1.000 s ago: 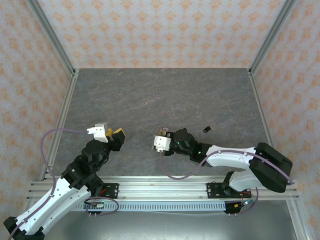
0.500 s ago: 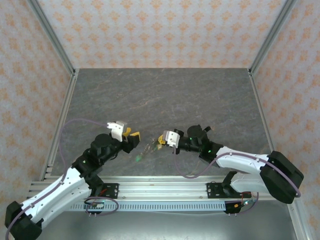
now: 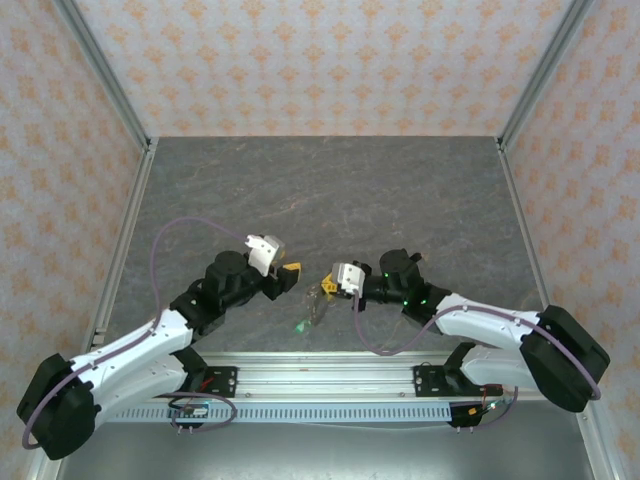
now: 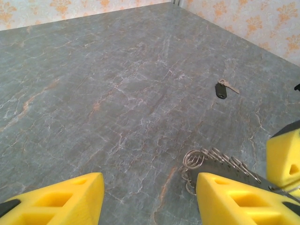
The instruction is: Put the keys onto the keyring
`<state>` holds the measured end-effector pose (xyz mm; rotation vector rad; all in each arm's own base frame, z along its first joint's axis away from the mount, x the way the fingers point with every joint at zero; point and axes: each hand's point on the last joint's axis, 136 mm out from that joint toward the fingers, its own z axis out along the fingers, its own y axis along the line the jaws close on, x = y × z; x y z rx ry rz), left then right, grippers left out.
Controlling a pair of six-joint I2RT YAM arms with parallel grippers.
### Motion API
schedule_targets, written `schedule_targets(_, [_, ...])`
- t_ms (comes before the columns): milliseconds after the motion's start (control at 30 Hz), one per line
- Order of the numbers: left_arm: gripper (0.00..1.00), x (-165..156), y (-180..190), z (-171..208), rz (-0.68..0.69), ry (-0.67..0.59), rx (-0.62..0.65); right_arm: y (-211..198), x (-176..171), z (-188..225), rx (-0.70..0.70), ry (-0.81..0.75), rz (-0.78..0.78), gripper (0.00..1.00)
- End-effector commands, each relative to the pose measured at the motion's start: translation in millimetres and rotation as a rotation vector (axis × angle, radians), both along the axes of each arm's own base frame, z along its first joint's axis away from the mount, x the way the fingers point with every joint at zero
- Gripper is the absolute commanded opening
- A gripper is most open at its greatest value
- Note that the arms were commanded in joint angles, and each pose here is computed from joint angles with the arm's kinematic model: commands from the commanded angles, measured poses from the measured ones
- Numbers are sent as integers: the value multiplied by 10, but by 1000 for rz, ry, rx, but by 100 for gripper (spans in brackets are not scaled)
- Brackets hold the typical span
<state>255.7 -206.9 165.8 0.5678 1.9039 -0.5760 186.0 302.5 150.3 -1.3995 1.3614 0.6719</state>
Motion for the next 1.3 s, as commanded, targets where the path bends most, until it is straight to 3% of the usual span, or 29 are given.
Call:
schedule_targets(0, [54,42,-158,250,-67,-73,-17,-51,-104,-99,-24,8,36,0])
schedule_targets(300, [45,-223,-476,299,-332,-75,1,-100,-238,-75,-6,61,60,0])
schedule_targets(500, [44,-496,-635,230,-470,-77,31,-135,-290,-14,28,94,51,0])
schedule_targets(1267, [41,-837,-745,-124,-585,-49,135,-197,-469,-188,7,225,79,0])
